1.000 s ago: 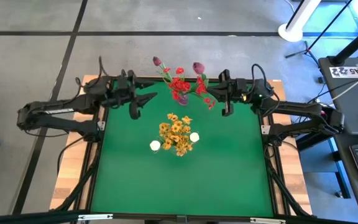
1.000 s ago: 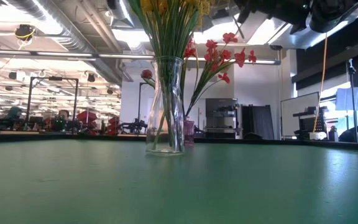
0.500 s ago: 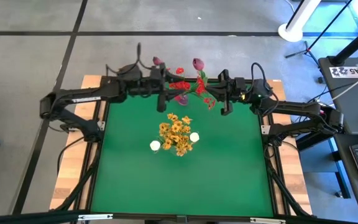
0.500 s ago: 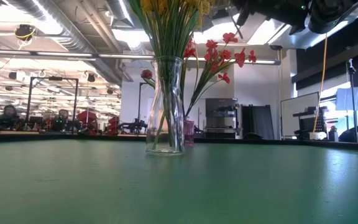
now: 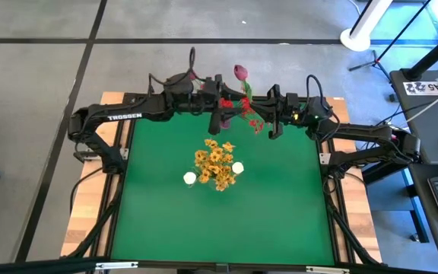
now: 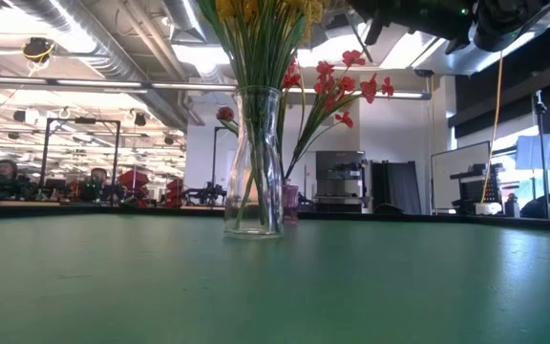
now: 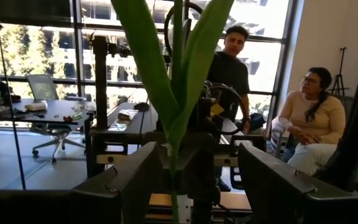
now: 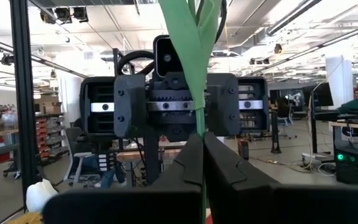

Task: Sort flowers into vase by color
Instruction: Put the red tulip into the purple vase

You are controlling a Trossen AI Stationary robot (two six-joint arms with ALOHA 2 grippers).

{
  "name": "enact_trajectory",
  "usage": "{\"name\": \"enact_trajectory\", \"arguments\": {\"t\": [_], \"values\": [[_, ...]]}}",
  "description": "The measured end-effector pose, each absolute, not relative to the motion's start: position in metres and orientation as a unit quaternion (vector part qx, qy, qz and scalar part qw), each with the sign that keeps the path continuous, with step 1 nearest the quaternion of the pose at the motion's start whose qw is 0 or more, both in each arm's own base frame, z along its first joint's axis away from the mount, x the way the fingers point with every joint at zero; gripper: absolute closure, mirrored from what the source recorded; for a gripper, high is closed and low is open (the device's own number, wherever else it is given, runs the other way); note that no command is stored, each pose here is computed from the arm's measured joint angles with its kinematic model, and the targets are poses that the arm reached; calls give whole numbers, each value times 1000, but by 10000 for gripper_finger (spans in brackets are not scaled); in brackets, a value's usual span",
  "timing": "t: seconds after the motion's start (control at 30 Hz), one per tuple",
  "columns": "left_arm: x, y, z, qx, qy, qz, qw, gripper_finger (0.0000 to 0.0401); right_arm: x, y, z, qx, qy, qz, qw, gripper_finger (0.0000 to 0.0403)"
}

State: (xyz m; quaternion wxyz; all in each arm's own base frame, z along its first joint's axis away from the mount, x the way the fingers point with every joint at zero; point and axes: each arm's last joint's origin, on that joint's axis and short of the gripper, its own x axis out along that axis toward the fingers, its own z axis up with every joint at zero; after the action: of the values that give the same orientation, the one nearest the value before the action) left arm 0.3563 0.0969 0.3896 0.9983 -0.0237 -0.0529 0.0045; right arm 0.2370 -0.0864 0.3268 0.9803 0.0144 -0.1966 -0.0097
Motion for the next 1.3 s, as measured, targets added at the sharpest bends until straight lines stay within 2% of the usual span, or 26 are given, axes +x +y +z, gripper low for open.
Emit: {"name": "enact_trajectory", "arguments": {"t": [0.4, 0.63, 1.3], "values": [[360, 99, 393, -32, -73, 16, 997, 182, 238, -87, 327, 22, -197, -24, 980, 403], [360, 100, 393, -34, -74, 42, 996, 182, 260, -77, 332, 15, -174, -5, 985, 403], [353, 100, 390, -34, -24, 63, 997, 182, 263, -77, 333, 10, -139, -33, 990, 403]]}}
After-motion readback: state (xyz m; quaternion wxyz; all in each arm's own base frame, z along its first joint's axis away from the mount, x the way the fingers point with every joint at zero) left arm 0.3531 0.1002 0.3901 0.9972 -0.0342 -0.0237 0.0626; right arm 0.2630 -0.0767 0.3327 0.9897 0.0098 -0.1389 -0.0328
